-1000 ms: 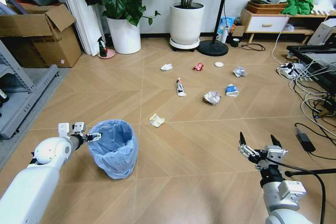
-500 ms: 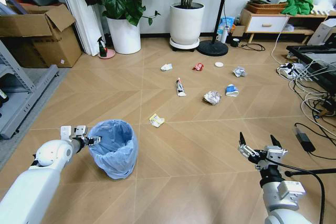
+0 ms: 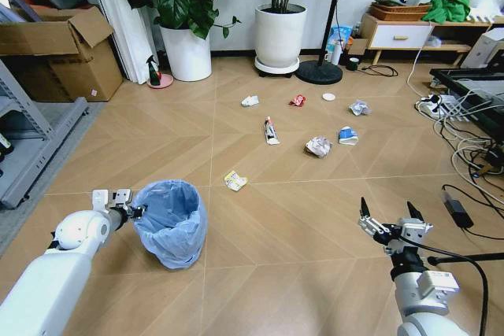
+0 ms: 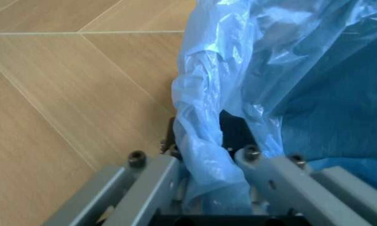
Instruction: Pick up the trash bin and place the garbage on the floor into it.
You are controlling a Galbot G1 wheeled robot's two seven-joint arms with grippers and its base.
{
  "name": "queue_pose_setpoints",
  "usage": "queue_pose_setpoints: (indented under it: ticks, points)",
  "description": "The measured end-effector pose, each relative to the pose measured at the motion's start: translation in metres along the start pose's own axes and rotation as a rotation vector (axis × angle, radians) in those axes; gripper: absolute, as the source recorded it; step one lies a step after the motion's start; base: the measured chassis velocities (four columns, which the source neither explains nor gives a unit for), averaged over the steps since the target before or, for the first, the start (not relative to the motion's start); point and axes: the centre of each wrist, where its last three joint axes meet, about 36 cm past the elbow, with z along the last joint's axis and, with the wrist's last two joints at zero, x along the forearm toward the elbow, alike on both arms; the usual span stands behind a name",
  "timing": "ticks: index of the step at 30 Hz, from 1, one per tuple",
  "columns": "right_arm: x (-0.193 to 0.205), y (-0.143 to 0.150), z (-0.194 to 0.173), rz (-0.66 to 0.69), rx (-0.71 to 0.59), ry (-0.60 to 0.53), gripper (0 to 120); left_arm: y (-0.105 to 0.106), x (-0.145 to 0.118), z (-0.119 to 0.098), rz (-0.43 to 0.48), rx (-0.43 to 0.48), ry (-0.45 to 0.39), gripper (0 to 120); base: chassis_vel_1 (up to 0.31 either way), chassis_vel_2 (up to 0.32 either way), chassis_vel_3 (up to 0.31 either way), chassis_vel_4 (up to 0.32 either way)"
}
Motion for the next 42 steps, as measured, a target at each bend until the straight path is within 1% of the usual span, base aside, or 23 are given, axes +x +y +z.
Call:
queue_pose_setpoints:
  ticks: [4,7,13,15,16,18,20,22,24,25,27,29,30,33,35,37,39,42]
  points:
    - [0.000,0.000,0.000,0.001,-0.001,0.000,100,-0.002,-0.001,0.000,0.002,0.001,0.000,0,0.000,0.000,0.000,0.000]
    - [0.000,0.000,0.001,0.002,-0.002,0.002,100,-0.005,-0.001,0.000,0.006,0.006,-0.003,0,0.000,0.000,0.000,0.000]
    - [-0.002,0.000,0.001,0.004,-0.006,0.002,100,-0.012,0.006,0.002,0.018,0.047,-0.016,0,0.000,0.000,0.000,0.000]
    - [-0.004,-0.002,-0.001,0.004,-0.012,0.003,100,-0.013,0.019,0.003,0.011,0.080,-0.039,0,0.000,0.000,0.000,0.000]
    - [-0.004,-0.002,-0.001,0.004,-0.012,0.003,100,-0.013,0.019,0.003,0.011,0.080,-0.039,0,0.000,0.000,0.000,0.000]
    - [-0.006,-0.003,-0.003,0.005,-0.013,0.000,100,-0.013,0.027,0.004,0.003,0.098,-0.055,0,0.000,0.000,0.000,0.000]
    - [-0.009,-0.006,-0.007,0.004,-0.017,-0.002,100,-0.017,0.046,0.004,-0.017,0.133,-0.092,0,0.000,0.000,0.000,0.000]
    - [-0.009,-0.006,-0.008,0.003,-0.019,-0.002,100,-0.020,0.051,0.003,-0.024,0.140,-0.104,0,0.000,0.000,0.000,0.000]
    - [-0.010,-0.007,-0.010,-0.002,-0.024,-0.001,100,-0.029,0.068,0.001,-0.044,0.152,-0.146,0,0.000,0.000,0.000,0.000]
    - [-0.010,-0.007,-0.010,-0.002,-0.024,-0.001,100,-0.029,0.068,0.001,-0.044,0.152,-0.146,0,0.000,0.000,0.000,0.000]
    - [-0.010,-0.006,-0.014,-0.015,-0.031,0.005,100,-0.044,0.086,-0.003,-0.061,0.163,-0.195,0,0.000,0.000,0.000,0.000]
    - [-0.009,-0.005,-0.016,-0.026,-0.033,0.010,100,-0.054,0.097,-0.005,-0.075,0.174,-0.228,0,0.000,0.000,0.000,0.000]
    - [-0.009,-0.005,-0.016,-0.026,-0.033,0.010,100,-0.054,0.097,-0.005,-0.075,0.174,-0.228,0,0.000,0.000,0.000,0.000]
    - [-0.007,-0.006,-0.020,-0.034,-0.025,0.011,100,-0.072,0.114,-0.007,-0.085,0.193,-0.261,0,0.000,0.000,0.000,0.000]
    - [-0.007,-0.007,-0.020,-0.033,-0.022,0.011,100,-0.076,0.117,-0.007,-0.086,0.195,-0.266,0,0.000,0.000,0.000,0.000]
    - [-0.004,-0.009,-0.024,-0.028,-0.013,0.006,100,-0.085,0.131,-0.001,-0.078,0.208,-0.278,0,0.000,0.000,0.000,0.000]
    - [-0.004,-0.010,-0.026,-0.027,-0.012,0.004,100,-0.086,0.134,0.002,-0.079,0.214,-0.279,0,0.000,0.000,0.000,0.000]
    - [-0.003,-0.011,-0.031,-0.030,-0.005,0.000,100,-0.089,0.147,0.017,-0.086,0.236,-0.277,0,0.000,0.000,0.000,0.000]
